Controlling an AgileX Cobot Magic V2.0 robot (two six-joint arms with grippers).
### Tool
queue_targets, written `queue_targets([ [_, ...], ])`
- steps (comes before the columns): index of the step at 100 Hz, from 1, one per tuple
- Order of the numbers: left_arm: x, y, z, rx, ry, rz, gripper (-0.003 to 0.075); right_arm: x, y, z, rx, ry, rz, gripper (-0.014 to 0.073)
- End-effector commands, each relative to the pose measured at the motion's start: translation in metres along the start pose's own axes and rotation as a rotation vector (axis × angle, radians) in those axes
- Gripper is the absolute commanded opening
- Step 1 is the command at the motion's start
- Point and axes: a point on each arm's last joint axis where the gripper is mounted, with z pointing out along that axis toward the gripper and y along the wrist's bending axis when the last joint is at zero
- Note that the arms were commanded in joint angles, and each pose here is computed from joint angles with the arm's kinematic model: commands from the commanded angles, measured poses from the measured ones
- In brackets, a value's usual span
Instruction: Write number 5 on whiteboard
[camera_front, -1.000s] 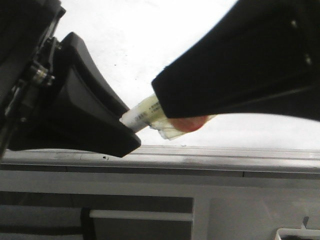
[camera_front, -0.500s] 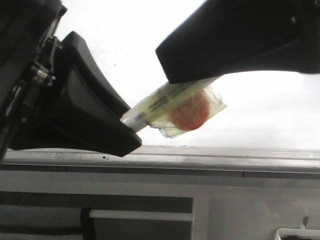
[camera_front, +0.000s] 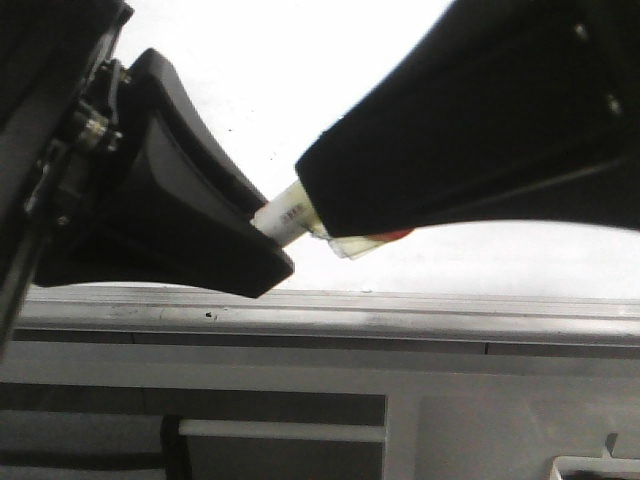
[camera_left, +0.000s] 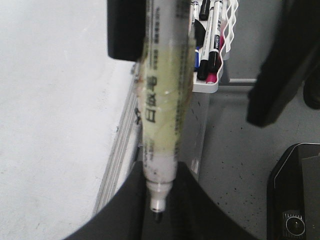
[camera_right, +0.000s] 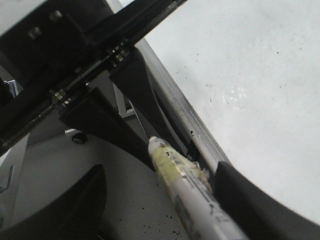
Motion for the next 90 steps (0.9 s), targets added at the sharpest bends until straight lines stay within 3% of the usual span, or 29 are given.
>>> queue_targets([
  [1,-0.0165,0.0086,-0.01,-0.07,-0.101,-0.025,-0.002,-0.0162,-0.0025,-0.0038,0.024,-0.088,-0.016,0.0419],
  [18,-0.0165,0.0086,-0.01,-0.07,-0.101,-0.025,-0.002,-0.0151,-0.002,-0.0037,0.019,-0.075,-0.016,0.0364],
  [63,-0.0168,0.009,-0.01,-0.073,-0.105,-0.025,-0.002,-0.0151,-0.002,-0.0037,0.019,-0.075,-0.016,-0.007],
  [77,-0.0172,0.0091,-0.0107,-0.076,-0.109,-0.029,-0.0005,-0.0161,-0.0025,-0.0038,0.024,-0.086,-0.016,-0.007],
  [90,-0.019,0.0088,-0.0146,-0.073,-0.13,-0.069,0.0127,-0.0188,-0.0035,-0.0041,0.036,-0.116,-0.016,-0.007],
])
